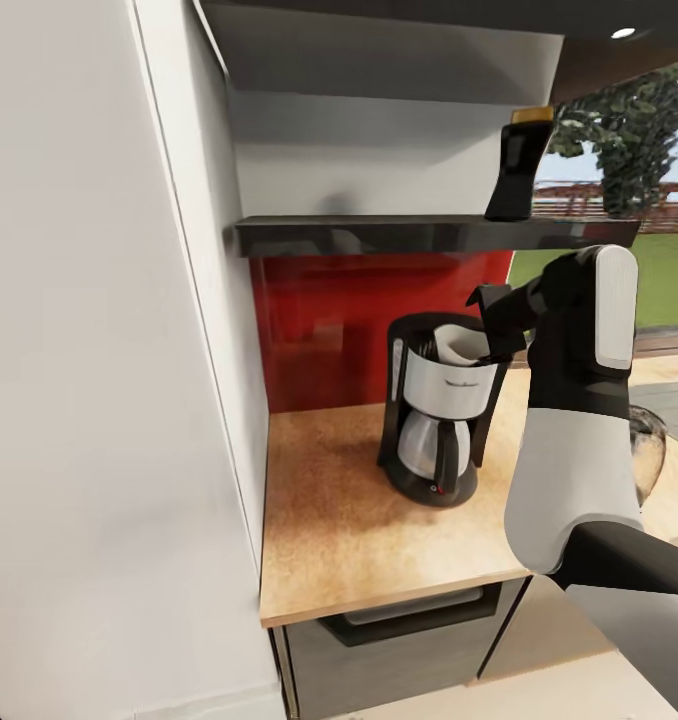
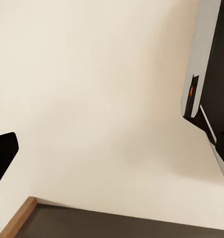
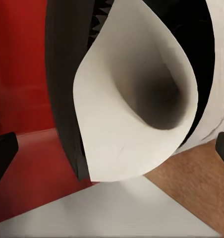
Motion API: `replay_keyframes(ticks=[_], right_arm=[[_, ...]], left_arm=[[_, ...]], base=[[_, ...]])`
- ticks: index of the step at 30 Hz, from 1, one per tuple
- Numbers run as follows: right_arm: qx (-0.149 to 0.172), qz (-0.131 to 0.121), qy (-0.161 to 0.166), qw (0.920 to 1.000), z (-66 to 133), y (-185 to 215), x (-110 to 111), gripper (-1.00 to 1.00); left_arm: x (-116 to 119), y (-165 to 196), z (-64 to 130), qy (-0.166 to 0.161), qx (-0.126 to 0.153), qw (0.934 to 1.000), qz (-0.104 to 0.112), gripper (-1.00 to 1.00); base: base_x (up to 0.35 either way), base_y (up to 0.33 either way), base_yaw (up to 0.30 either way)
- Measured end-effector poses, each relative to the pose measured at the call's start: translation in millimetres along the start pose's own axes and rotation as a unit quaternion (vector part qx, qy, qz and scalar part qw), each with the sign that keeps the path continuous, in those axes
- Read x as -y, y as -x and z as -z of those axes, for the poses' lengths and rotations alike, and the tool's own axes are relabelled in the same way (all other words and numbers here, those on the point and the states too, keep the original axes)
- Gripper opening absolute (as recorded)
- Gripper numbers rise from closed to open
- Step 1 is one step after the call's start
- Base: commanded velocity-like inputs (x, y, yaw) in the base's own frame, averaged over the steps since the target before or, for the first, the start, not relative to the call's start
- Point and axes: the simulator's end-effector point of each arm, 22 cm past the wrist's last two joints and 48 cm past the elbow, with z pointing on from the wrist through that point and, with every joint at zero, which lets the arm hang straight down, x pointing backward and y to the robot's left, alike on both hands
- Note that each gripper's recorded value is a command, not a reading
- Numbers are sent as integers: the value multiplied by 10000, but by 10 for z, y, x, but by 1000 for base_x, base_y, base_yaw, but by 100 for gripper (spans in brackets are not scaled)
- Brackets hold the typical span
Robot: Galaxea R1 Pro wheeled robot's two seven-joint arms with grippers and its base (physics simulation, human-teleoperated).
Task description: Set up a coffee station on the kitchen countertop: keep the coffee maker on the countertop, move the bottle of coffee from the kitchen shelf to the counter next to the coffee maker, place a paper coffee filter on top of the coffee maker, put the saucer next to the coffee maker with the coffee cup on the saucer, and place the electric kettle next to the coffee maker.
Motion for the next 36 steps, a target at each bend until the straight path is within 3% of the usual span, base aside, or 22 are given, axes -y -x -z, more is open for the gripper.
replay_keyframes(ticks=[12, 29, 32, 36], right_arm=[[2, -1, 3, 10000, 0, 2, -1, 100], [-125, 7, -8, 9999, -29, -74, 18, 100], [-286, 25, -98, 9995, -114, -157, 144, 100], [-572, 248, -444, 9971, -351, -309, 604, 100]], left_arm=[[10, 4, 1, -6, 3, 10000, -3, 100], [13, 8, 1, -9, 8, 10000, -12, 100], [12, 12, 1, -9, 11, 10000, -12, 100], [12, 13, 1, -8, 12, 10000, -7, 100]], base=[[-282, 0, 0], [-110, -97, 0], [-249, -193, 0], [-259, -194, 0]])
